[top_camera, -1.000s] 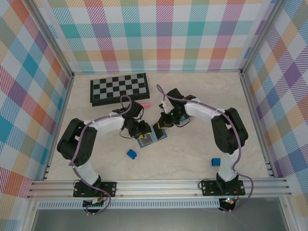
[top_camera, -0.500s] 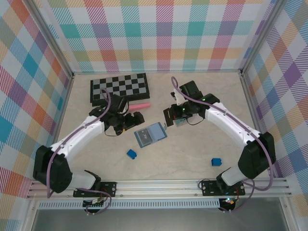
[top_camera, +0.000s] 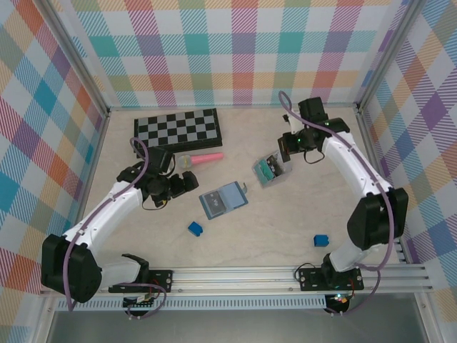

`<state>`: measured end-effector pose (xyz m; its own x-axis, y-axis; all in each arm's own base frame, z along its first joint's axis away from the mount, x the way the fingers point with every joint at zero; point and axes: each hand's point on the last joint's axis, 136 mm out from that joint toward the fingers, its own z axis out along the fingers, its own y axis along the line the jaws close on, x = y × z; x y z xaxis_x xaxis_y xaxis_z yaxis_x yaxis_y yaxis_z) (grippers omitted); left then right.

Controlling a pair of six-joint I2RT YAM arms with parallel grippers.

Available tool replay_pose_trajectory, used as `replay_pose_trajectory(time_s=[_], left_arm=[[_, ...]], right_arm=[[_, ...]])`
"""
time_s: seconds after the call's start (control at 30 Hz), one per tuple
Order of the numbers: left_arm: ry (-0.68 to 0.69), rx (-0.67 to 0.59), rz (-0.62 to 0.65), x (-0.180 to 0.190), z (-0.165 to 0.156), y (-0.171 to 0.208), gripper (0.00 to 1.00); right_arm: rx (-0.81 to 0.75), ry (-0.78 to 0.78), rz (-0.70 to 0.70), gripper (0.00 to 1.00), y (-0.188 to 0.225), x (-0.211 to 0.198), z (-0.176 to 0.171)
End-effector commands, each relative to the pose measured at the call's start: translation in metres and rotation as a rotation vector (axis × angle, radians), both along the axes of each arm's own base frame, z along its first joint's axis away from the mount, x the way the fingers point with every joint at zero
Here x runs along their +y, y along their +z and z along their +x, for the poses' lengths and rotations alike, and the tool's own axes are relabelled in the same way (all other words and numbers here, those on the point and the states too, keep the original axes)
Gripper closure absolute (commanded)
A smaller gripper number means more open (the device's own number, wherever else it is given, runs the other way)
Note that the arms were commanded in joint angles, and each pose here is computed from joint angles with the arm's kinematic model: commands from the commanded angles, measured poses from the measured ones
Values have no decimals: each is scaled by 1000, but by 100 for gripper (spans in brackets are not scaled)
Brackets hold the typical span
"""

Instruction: Take the credit cards out of the card holder

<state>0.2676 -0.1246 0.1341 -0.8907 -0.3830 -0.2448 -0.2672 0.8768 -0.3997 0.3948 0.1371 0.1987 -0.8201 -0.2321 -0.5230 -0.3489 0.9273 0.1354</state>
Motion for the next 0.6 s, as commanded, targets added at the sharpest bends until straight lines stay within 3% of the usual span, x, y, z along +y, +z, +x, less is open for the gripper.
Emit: replay_pose_trajectory(time_s=[0.0,0.2,0.57], left_arm=[[-9,21,-9,1,-2,-5,0],[-28,16,-23,-2,-4,-10,0],[-36,32,-43,-5,-7,-17,0]], right_arm=[[58,125,-26,100,-14,9,0],[142,156,-38,100,-42,15,13],[234,185,-38,100,-69,18,7]])
